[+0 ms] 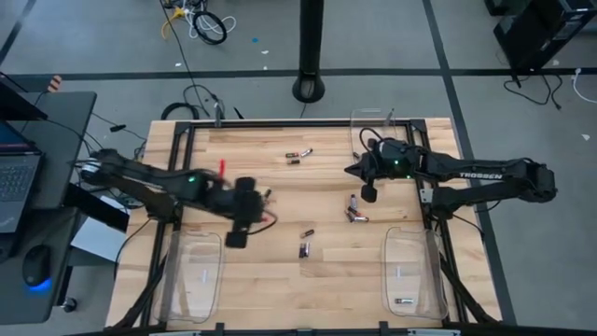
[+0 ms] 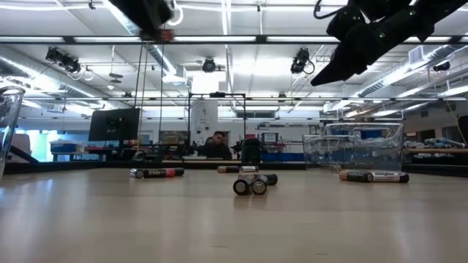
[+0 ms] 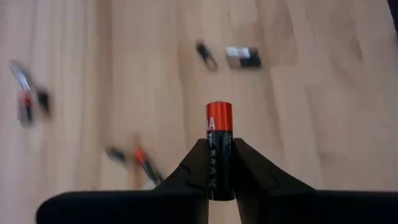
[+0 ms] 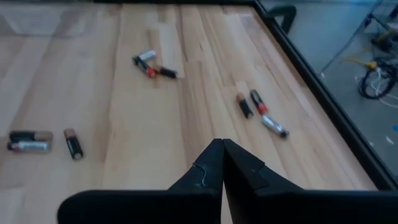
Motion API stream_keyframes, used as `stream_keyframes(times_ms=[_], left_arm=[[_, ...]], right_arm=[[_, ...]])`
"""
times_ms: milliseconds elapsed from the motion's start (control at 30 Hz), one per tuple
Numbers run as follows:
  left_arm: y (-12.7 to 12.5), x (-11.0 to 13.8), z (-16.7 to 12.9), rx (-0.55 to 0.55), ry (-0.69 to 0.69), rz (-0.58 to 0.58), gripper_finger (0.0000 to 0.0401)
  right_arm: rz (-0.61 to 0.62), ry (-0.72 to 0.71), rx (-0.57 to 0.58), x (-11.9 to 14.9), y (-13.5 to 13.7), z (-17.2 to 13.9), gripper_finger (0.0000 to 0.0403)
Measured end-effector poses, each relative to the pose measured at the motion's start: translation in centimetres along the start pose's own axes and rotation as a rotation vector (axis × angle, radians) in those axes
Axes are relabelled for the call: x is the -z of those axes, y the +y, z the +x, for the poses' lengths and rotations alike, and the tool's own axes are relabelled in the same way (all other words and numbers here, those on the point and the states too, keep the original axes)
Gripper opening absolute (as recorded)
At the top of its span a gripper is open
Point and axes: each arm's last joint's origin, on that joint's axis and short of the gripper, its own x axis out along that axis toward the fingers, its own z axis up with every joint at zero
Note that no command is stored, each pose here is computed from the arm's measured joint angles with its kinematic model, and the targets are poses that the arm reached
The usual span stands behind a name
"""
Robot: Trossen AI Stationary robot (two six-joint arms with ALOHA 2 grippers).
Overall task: Sort batteries
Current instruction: Put the orange battery into the bottom left transparent bin
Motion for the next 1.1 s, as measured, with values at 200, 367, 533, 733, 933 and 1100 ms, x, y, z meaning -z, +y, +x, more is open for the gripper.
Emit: stream_keyframes(times_ms=[200, 367, 533, 733, 933, 1100], left_arm=[[-2.7, 3.6, -1.9, 0.020, 0.113, -0.171, 0.0046], [-5.3, 6.2, -3.3, 0.049, 0.282, -0.252, 0.0046], [-7.4, 8.1, -4.4, 0.043, 0.385, -0.347, 0.0046], [-9.3, 9.7, -5.0, 0.022, 0.378, -0.415, 0.0046], [-11.0, 13.2, -2.6, 0.023, 0.397, -0.443, 0.0046], [-12.5, 15.8, 0.0, 0.134, 0.399, -0.510, 0.0046]], right_arm=[[-0.001, -0.015, -0.024, -0.2, 0.6, 1.0, 0.0013], [-0.004, -0.001, -0.035, 0.0, 0.9, 1.9, 0.0019], [-0.004, 0.010, -0.035, 0.2, 0.9, 2.7, 0.0013], [-0.005, 0.019, -0.034, 0.3, 1.0, 3.2, 0.0020], [-0.010, 0.011, -0.041, 0.2, 1.2, 3.2, 0.0014], [-0.012, -0.004, -0.041, 0.1, 1.2, 3.2, 0.0016]])
